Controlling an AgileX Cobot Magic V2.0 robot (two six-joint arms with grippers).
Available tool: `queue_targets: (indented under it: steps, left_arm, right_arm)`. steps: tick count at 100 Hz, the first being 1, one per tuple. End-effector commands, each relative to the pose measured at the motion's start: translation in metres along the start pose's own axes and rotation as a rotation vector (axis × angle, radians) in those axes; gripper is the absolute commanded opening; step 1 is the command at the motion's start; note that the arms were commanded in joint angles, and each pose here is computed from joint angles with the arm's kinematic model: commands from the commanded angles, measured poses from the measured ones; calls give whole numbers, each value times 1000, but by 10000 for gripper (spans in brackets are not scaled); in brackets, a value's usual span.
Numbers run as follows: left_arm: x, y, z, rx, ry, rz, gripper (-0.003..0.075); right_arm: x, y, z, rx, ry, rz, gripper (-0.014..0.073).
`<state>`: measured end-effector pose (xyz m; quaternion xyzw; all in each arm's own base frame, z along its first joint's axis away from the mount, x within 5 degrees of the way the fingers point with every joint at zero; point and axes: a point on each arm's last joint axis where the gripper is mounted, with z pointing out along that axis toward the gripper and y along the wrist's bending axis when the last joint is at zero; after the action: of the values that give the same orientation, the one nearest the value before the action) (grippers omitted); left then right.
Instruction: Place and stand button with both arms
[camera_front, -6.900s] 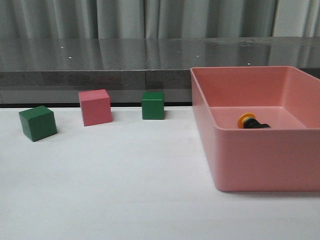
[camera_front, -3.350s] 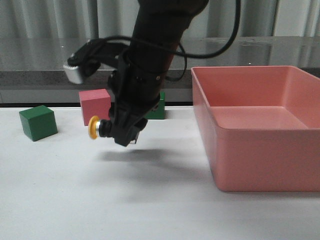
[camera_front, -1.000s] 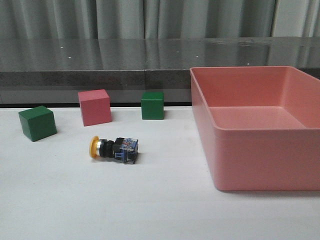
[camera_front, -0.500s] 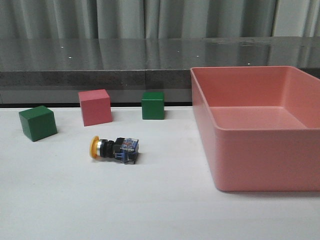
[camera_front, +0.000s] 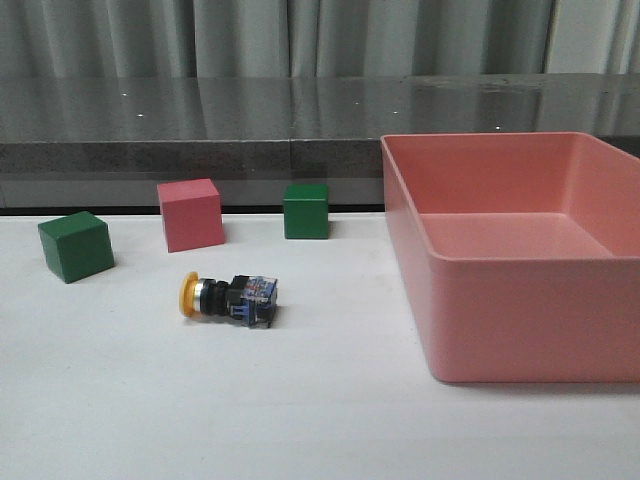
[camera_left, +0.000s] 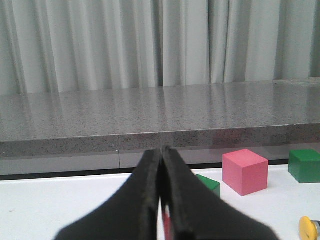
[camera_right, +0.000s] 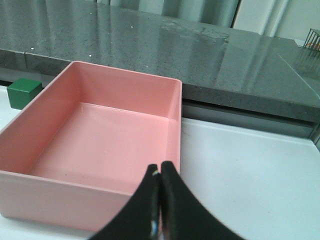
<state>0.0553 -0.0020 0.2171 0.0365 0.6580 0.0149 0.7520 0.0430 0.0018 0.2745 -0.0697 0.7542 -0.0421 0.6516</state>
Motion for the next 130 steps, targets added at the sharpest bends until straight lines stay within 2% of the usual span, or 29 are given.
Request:
queue_targets:
  steps: [1,17,23,37,50,65,79,84,94,108,119,124,130]
  left_arm:
    - [6,0,-2,-5,-67,-17,-20]
    - [6,0,-2,-5,-74,-17,-20]
    - [2,0,-3,-8,-113,-30,-20]
    - [-10,4,-4,-27,-219,-279,-19]
    - [-31,6,-5,-17,-238,-320,-20]
    - [-65,5,4,3,-105,-321,-20]
    - [-93,4,36,20,186,-315,-20]
    - [-98,3,54,34,311,-253,-20]
    - [-107,1,86,84,457,-149,-19]
    - [-106,-10,128,267,563,60,-19]
    - [-98,-25,154,418,590,92,-5]
    - [-93,-31,164,493,593,101,33]
    - [-87,-40,175,588,582,120,121]
  right_arm:
    - [-13,-2,-2,14,-88,-1,-61]
    - [-13,-2,-2,14,-88,-1,-61]
    - [-13,-2,-2,14,-88,-1,-61]
    - [-13,-2,-2,14,-88,-1,-61]
    - [-13,-2,-2,14,-88,-1,-61]
    - [-13,-2,-2,14,-88,-1,-61]
    - [-13,-2,-2,14,-88,-1,-61]
    - [-13,-2,-2,14,-88,-1,-61]
    - [-13,-2,-2,14,-88,-1,-61]
    - [-13,-2,-2,14,-88,-1,-61]
    - [-13,-2,-2,14,-88,-1,-61]
    - [-13,-2,-2,14,-88,-1,-61]
    - [-13,-2,-2,14,-88,-1,-61]
